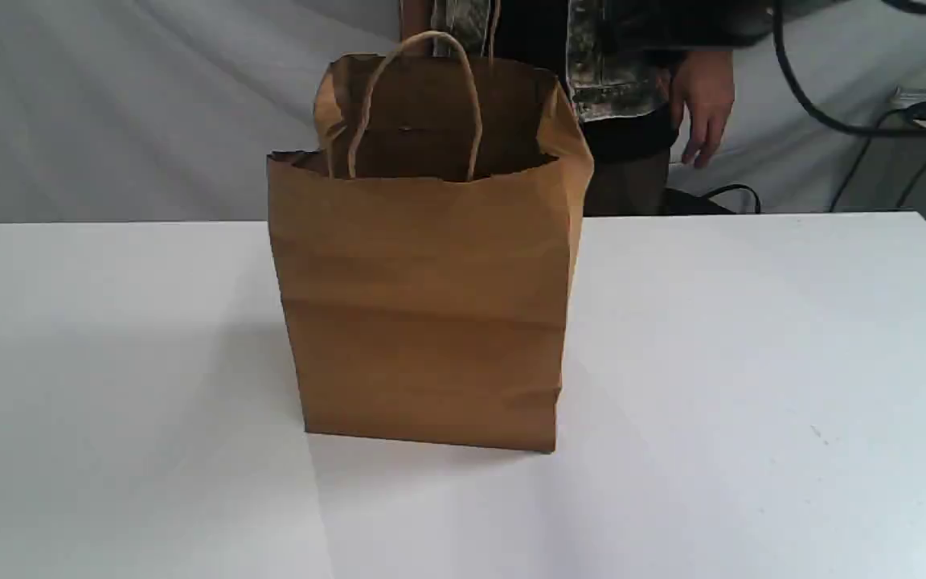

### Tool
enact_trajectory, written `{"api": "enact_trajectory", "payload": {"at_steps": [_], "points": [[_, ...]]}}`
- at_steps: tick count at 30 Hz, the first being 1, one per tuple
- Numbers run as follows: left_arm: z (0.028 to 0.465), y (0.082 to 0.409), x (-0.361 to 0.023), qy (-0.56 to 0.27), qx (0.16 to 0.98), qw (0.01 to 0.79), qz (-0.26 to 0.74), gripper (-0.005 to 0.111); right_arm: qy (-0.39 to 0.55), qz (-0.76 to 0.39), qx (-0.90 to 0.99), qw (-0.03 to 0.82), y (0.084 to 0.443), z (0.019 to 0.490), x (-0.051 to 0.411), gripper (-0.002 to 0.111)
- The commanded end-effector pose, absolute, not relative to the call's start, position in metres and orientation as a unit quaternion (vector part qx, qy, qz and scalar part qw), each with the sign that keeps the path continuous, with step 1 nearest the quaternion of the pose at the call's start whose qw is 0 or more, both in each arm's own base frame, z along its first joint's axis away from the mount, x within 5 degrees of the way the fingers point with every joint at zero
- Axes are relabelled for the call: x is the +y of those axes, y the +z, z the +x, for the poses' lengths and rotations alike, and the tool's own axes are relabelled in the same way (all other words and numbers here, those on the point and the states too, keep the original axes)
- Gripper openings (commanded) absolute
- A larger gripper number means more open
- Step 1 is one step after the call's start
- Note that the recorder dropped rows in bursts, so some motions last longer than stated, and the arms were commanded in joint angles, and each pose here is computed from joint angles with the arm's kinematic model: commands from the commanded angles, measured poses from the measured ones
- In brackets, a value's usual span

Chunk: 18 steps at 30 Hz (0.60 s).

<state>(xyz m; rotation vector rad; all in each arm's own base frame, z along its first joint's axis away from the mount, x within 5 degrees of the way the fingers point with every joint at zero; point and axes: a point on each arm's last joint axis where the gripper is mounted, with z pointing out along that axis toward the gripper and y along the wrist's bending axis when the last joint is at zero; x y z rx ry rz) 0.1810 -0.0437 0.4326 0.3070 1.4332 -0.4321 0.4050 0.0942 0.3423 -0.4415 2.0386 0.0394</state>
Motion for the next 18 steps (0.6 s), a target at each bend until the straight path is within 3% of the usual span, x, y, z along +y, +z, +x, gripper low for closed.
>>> {"api": "enact_trajectory", "payload": {"at_steps": [1, 11, 18], "points": [[0.155, 0.428, -0.035, -0.172, 0.637, 0.745, 0.099, 0.064, 0.012, -0.149, 0.798, 0.583, 0.354, 0.385, 0.078, 0.059], [0.053, 0.395, -0.019, -0.128, 0.559, 0.818, 0.045, 0.064, -0.039, -0.138, 0.607, 0.782, 0.365, 0.289, 0.056, 0.054], [0.007, 0.352, -0.016, -0.126, 0.507, 0.852, 0.039, 0.064, -0.002, -0.004, 0.573, 0.819, 0.352, 0.221, 0.028, 0.053]]}}
